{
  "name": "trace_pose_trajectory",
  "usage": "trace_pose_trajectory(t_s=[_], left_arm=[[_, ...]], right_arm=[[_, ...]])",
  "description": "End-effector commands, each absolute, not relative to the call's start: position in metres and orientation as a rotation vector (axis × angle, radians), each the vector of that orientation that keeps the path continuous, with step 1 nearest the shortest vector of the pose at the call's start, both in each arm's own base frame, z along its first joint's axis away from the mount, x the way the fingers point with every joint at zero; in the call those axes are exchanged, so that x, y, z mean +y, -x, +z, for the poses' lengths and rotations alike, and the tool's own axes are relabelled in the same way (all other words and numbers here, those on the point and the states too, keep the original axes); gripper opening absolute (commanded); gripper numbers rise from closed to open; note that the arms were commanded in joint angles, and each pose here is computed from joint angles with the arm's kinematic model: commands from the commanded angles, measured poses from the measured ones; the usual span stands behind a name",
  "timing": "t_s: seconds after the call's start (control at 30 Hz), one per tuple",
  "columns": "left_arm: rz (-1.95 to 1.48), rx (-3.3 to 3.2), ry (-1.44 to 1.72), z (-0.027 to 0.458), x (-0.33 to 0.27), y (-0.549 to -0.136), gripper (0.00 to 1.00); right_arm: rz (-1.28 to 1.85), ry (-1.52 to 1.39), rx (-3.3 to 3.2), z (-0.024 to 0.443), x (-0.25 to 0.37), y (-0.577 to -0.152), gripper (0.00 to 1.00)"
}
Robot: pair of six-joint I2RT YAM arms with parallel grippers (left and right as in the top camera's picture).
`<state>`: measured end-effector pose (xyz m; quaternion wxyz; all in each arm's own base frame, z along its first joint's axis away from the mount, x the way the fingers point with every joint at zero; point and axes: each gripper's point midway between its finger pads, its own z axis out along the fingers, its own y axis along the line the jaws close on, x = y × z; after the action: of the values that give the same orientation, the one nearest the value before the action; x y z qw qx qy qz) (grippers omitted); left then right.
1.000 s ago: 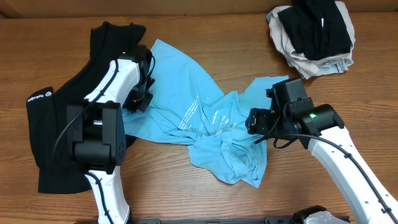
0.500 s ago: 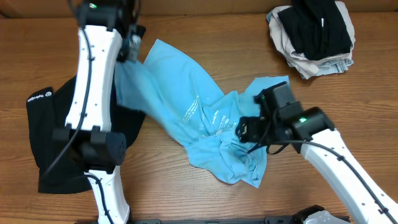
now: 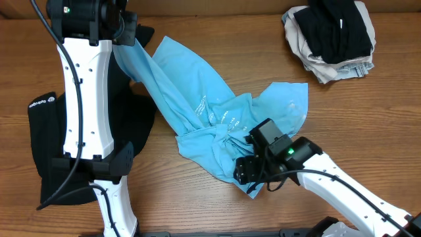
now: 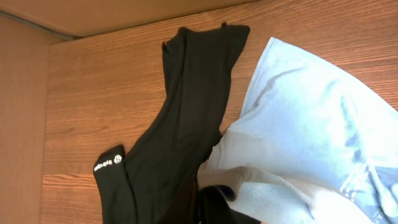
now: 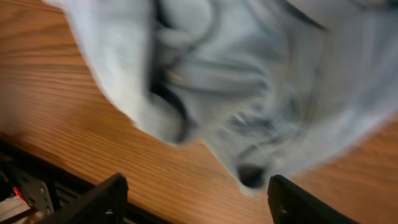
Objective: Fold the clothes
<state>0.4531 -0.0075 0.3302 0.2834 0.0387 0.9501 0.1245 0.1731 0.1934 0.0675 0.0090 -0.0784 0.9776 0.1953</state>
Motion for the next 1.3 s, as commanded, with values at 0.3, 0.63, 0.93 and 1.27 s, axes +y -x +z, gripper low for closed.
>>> trace_pose_trajectory(t_s=[0.3,0.63,0.93,1.27], left_arm=[[0.285,2.518,-0.083,0.339,-0.012,-0.451,0.04],[0.286,2.518,-0.083,0.339,-0.012,-0.451,0.04],[0.287,2.514,-0.083,0.340,-0.012,-0.452,0.04],[0.292,2.457,0.046,0.360,0.011,-0.446,0.04]], right_arm=[[0.664,0.662,2.948,0.058,0.234,-0.187,0.72],[0.606,0.759,3.006,0.051,0.242,-0.199,0.76],[0.602,0.738,3.023,0.051,0.241,-0.197,0.07],[0.499,0.337,3.020,0.141,0.196,-0.236,0.04]])
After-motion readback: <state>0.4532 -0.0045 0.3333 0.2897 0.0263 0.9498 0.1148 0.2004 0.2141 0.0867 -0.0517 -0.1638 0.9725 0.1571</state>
